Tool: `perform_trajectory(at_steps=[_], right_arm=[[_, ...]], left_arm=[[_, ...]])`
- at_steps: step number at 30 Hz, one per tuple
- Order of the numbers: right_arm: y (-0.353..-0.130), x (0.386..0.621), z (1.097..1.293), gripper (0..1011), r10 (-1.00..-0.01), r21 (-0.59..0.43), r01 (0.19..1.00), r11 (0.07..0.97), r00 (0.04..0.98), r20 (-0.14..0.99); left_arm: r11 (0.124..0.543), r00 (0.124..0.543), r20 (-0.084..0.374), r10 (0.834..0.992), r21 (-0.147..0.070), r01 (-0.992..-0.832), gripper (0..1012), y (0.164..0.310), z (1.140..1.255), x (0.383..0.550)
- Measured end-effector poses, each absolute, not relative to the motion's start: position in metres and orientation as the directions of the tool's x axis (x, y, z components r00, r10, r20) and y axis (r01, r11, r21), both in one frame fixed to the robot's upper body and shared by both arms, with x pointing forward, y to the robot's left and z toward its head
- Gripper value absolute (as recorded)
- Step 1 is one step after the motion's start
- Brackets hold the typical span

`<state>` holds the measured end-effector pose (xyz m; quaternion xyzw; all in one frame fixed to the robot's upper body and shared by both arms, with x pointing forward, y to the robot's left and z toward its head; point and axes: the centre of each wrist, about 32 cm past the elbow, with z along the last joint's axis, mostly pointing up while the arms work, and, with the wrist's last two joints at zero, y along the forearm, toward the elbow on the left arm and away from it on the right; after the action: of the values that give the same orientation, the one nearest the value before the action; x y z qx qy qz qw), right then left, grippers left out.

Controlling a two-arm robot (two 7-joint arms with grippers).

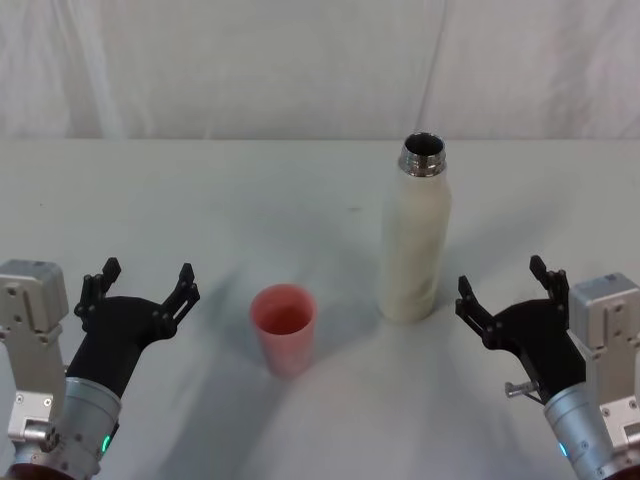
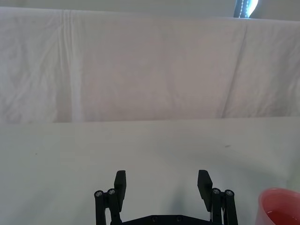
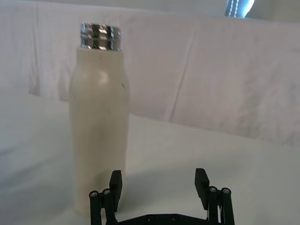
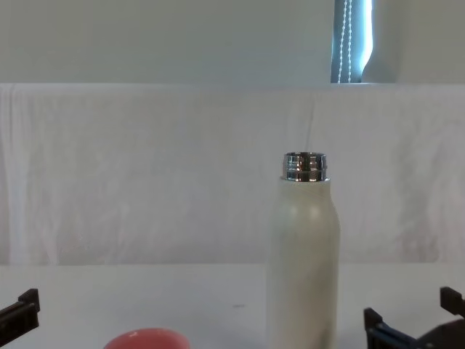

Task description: Grasp the thermos with one hand and pour water into the cup lid.

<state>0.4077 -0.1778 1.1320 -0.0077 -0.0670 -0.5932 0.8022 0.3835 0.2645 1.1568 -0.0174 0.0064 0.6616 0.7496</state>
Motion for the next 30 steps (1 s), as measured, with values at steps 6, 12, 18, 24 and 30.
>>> perform_trajectory(at_steps=[6, 12, 18, 24, 30], right_arm=[[-0.1815, 0.4052, 1.1254, 1001, -0.956, 0.053, 0.959, 0.277, 0.27, 0.112], [-0.1832, 0.4057, 1.1217, 1001, -0.958, 0.043, 0.962, 0.269, 0.263, 0.112], [-0.183, 0.407, 1.1221, 1001, -0.962, 0.049, 0.965, 0.257, 0.25, 0.112], [-0.1829, 0.407, 1.1221, 1002, -0.961, 0.049, 0.965, 0.258, 0.251, 0.112], [-0.1832, 0.407, 1.122, 1002, -0.961, 0.048, 0.965, 0.258, 0.251, 0.113]], left_arm=[[0.124, 0.125, -0.033, 0.992, -0.018, -0.992, 1001, 0.2645, 1.1568, 0.3835], [0.124, 0.125, -0.033, 0.992, -0.018, -0.992, 1001, 0.2645, 1.1568, 0.3835], [0.124, 0.124, -0.033, 0.992, -0.017, -0.992, 1001, 0.2645, 1.1568, 0.3835], [0.124, 0.124, -0.033, 0.992, -0.018, -0.992, 1001, 0.2645, 1.1568, 0.3835], [0.124, 0.125, -0.033, 0.992, -0.018, -0.992, 1001, 0.2645, 1.1568, 0.3835]])
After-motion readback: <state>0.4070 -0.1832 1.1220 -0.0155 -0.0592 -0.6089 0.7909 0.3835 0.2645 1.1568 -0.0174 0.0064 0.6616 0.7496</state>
